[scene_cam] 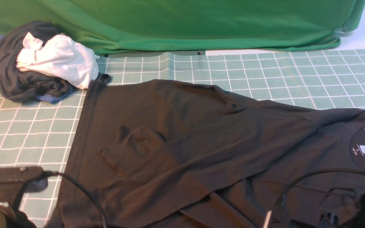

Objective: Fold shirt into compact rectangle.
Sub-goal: 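Grasp the near edge of the shirt at its hem and shoulder corners, then fold the black garment in half by bringing its near edge over to the far edge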

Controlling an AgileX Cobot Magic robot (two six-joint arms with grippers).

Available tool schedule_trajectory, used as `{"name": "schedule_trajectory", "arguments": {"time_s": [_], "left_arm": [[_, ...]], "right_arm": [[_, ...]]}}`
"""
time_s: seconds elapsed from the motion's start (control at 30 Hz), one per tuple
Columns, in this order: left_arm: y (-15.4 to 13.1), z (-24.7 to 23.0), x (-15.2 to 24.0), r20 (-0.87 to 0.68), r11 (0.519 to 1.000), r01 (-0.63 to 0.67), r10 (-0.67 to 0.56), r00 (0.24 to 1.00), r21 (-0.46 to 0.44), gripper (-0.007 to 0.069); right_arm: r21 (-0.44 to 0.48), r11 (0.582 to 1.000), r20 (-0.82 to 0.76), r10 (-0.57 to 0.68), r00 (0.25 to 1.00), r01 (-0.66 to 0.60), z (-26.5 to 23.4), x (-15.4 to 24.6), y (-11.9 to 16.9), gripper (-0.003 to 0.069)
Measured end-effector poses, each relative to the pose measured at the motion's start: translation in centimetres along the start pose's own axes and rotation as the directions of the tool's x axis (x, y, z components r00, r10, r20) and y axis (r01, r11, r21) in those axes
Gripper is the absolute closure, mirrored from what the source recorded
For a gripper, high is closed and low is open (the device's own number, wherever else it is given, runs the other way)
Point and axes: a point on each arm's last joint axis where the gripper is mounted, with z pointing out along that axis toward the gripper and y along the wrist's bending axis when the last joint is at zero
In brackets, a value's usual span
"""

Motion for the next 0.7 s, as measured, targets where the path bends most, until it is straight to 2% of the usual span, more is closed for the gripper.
{"name": "schedule_trajectory", "arguments": {"time_s": [0.2, 0.33, 0.43, 0.7], "left_arm": [[-0.2, -2.6, -1.3, 0.115, 1.0, 0.023, -0.024, 0.993, 0.011, 0.0589], [-0.7, -3.7, -2.9, 0.193, 1.0, 0.028, -0.03, 0.981, 0.013, 0.0589], [-1.3, -4.1, -4.1, 0.227, 0.999, 0.031, -0.033, 0.973, 0.012, 0.0589], [-3.2, -3.6, -8.7, 0.27, 0.999, 0.045, -0.036, 0.962, -0.029, 0.0589]], "right_arm": [[0.022, 1.0, 0.117, 0.013, 0.993, -0.016, -3.9, 0.7, -0.2, 0.0617], [0.08, 0.997, 0.179, 0.008, 0.984, -0.023, -6.6, -0.1, -1.2, 0.0617], [0.118, 0.992, 0.198, 0.013, 0.98, -0.037, -7.8, -0.8, -2.5, 0.0617], [0.197, 0.976, 0.187, 0.058, 0.981, -0.095, -9.2, -3.2, -8.3, 0.0617]]}}
